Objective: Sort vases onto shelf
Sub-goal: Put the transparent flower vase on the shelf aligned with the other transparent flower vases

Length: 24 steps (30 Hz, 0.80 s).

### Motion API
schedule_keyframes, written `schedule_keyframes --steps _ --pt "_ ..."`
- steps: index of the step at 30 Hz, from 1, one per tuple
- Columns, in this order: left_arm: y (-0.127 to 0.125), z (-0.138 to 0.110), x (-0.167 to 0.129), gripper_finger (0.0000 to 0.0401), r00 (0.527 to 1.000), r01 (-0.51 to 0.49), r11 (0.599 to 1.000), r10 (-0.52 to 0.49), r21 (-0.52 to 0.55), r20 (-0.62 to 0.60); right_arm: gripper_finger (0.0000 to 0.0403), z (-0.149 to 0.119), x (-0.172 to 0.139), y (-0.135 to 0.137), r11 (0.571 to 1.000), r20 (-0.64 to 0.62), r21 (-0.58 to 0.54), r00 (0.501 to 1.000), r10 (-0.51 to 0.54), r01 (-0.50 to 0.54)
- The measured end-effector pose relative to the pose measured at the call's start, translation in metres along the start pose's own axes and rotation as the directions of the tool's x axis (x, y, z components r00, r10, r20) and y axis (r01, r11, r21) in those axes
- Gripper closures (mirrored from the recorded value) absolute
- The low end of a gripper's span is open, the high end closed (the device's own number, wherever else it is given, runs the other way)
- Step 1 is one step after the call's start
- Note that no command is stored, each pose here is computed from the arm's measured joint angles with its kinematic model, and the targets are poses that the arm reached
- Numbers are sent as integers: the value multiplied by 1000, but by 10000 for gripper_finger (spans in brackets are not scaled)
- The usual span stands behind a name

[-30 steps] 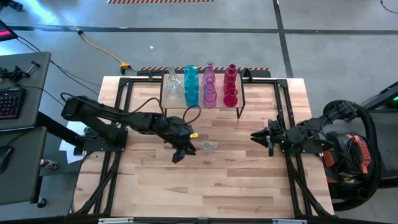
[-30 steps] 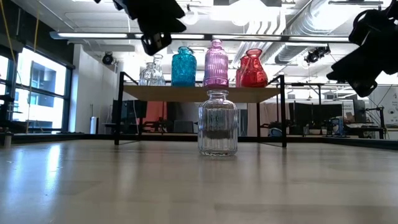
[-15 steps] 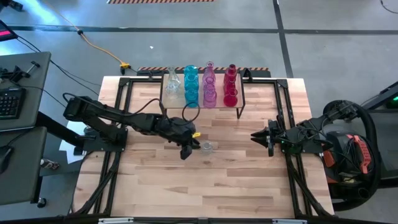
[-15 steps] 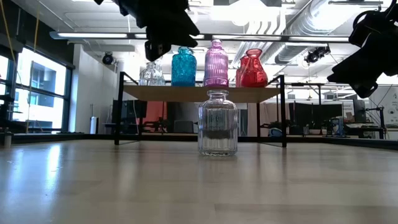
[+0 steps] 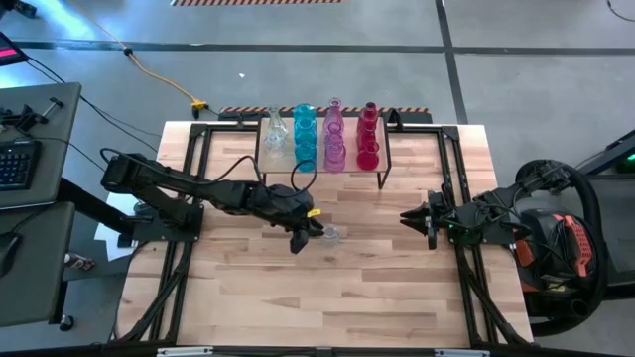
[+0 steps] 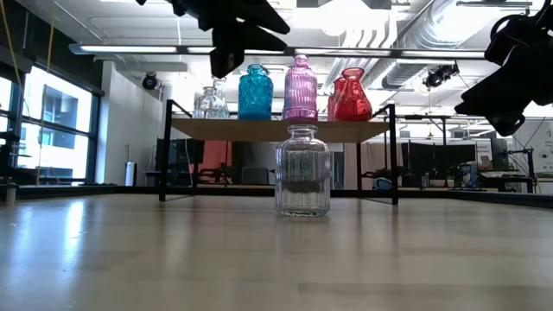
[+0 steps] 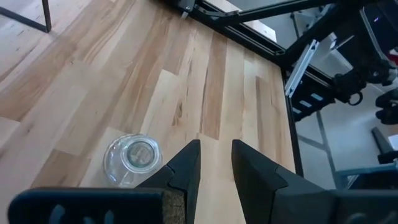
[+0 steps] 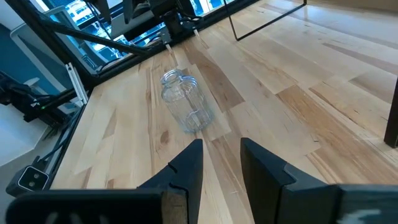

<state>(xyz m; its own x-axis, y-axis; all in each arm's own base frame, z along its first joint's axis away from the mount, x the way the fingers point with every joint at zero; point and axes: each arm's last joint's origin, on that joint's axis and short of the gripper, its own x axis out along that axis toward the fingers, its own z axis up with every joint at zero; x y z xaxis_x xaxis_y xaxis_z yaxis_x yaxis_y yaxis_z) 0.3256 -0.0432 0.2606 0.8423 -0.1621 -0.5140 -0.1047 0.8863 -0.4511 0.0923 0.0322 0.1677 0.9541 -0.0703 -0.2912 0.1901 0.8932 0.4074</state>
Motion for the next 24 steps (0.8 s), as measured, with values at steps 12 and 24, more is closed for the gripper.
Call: schedule_keyframes --steps 12,24 --pt "-2 4 0 320 999 26 999 -25 -19 37 314 0 0 0 1000 0 0 1000 0 0" --pt "0 3 0 232 999 -25 999 27 -36 40 314 0 0 0 1000 0 0 1000 0 0"
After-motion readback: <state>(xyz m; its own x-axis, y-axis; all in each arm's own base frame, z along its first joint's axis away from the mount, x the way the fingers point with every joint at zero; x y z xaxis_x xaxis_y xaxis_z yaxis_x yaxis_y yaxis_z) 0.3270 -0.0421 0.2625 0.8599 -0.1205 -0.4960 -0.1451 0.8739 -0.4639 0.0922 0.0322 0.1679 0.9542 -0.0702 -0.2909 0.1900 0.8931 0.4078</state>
